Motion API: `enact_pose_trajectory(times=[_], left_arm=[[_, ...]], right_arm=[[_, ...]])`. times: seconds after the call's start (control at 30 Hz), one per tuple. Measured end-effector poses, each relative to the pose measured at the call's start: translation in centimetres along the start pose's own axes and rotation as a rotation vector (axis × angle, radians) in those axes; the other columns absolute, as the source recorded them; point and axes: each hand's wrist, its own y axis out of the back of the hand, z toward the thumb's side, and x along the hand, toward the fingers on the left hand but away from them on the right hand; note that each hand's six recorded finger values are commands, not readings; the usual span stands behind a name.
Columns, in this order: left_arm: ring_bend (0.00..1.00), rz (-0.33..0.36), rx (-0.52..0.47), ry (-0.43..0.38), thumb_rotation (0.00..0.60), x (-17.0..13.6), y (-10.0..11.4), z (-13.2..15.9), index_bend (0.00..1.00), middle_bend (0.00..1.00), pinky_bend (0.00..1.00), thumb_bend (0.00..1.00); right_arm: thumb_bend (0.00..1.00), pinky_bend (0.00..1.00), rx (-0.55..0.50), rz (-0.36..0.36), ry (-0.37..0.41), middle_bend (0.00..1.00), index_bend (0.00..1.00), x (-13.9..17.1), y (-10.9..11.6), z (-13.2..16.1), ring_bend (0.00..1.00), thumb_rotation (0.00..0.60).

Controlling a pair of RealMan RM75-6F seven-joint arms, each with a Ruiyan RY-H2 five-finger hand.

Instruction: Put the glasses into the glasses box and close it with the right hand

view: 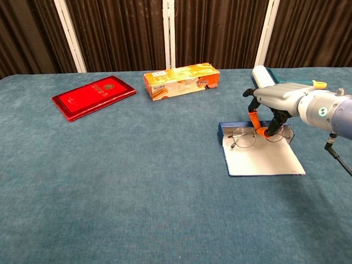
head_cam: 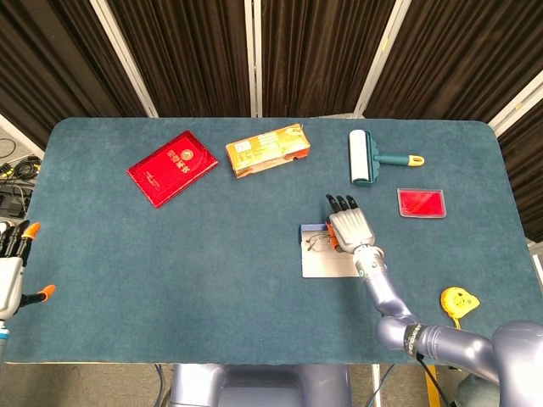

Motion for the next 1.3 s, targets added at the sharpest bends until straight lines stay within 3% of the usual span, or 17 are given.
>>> enact_pose_trajectory(times=[0.07,0.13,0.23,0.33,0.67,1.07,1.3], left_arm=[[0.0,0.0,0.0,0.001,0.6,0.0,0.0,0.0,0.0,0.0,0.0,0.0],[0.0,0.0,0.0,0.002,0.6,0.0,0.0,0.0,0.0,0.0,0.0,0.0],[0.0,-0.002,-0.001,0.003,0.6,0.0,0.0,-0.1,0.0,0.0,0.0,0.0],[0.0,-0.01,0.0,0.004,0.6,0.0,-0.1,-0.1,0.0,0.0,0.0,0.0],[0.0,-0.014,0.001,0.002,0.6,0.1,-0.3,0.0,0.0,0.0,0.0,0.0],[0.0,-0.019,0.004,0.017,0.6,0.4,-0.5,-0.3,0.0,0.0,0.0,0.0],[0.0,-0.023,0.007,0.028,0.6,0.6,-0.6,-0.6,0.0,0.0,0.0,0.0]], right_arm=[[0.38,0.0,0.0,-0.002,-0.002,0.0,0.57,0.0,0.0,0.1,0.0,0.6],[0.37,0.0,-0.001,-0.005,-0.003,0.0,0.45,0.0,0.0,0.1,0.0,0.6],[0.25,0.0,-0.008,-0.016,-0.002,0.0,0.2,0.1,0.2,0.2,0.0,0.6],[0.17,0.0,-0.015,-0.033,0.005,0.0,0.09,0.2,0.6,0.2,0.0,0.6],[0.02,0.0,0.012,-0.031,0.043,0.0,0.0,1.3,0.7,0.2,0.0,0.6],[0.02,0.0,0.04,-0.015,0.059,0.0,0.0,0.2,-0.8,1.7,0.0,0.6],[0.02,0.0,0.049,-0.031,0.024,0.0,0.01,-1.5,-0.6,1.6,0.0,0.6]])
